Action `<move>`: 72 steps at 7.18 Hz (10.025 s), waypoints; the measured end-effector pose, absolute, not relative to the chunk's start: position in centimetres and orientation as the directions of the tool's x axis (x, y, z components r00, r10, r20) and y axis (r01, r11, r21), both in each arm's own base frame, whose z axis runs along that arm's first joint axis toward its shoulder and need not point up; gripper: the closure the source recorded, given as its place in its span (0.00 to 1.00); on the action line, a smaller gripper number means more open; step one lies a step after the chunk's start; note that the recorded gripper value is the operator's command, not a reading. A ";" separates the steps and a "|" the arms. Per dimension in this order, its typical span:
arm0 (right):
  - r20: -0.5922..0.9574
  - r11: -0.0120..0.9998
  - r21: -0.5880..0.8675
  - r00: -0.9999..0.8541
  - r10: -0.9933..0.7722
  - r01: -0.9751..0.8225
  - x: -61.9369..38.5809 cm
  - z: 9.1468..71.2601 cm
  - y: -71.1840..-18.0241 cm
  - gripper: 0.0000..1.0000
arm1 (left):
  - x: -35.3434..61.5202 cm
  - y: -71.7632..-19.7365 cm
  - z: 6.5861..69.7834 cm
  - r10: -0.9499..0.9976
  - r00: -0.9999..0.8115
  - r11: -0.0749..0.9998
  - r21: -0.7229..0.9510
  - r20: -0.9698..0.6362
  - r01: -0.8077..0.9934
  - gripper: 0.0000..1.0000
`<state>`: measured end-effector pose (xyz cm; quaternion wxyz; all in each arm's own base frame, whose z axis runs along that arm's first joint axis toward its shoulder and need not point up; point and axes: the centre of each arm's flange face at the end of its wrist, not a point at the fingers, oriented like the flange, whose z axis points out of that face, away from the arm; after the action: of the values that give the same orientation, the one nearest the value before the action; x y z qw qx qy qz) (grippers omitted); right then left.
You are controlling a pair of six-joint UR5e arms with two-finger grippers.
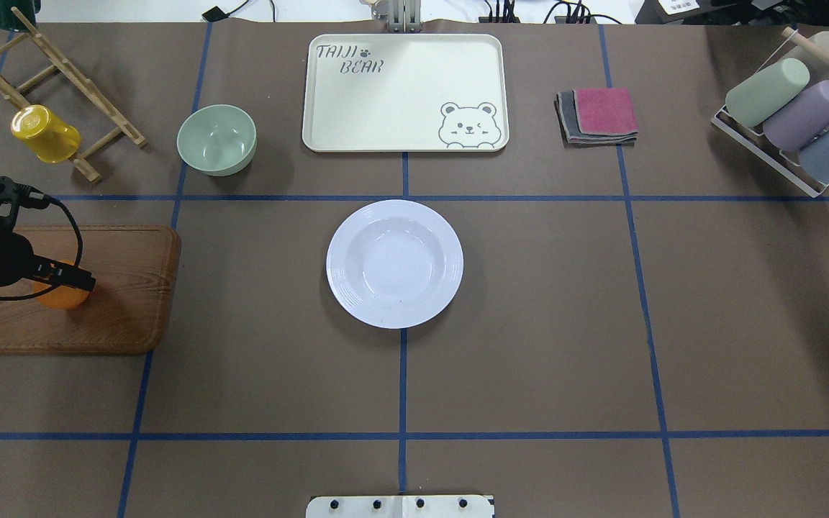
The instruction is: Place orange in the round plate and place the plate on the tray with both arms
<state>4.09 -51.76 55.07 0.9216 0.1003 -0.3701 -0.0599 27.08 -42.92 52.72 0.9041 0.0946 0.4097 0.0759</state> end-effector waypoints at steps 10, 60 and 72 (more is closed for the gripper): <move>0.677 0.973 0.230 0.712 -0.186 0.035 3.4 54.3 -52.1 0.00 | 58.5 -48.5 15.8 -0.080 0.688 0.994 -0.003 -0.721 0.113 1.00; 0.913 0.739 -0.297 0.046 0.405 -0.605 -57.0 30.1 -34.7 0.60 | -4.4 -46.6 62.4 0.330 0.728 0.944 0.217 -0.601 -0.249 0.02; 0.889 0.655 -0.450 -0.237 0.391 -0.608 -54.4 29.6 -35.7 1.00 | -4.4 -46.6 62.0 0.326 0.730 0.945 0.218 -0.601 -0.243 0.02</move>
<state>-54.42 -35.69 29.65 0.6124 0.0805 -0.6725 0.4076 -4.37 -46.64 62.05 0.9279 0.0623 0.3343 0.1532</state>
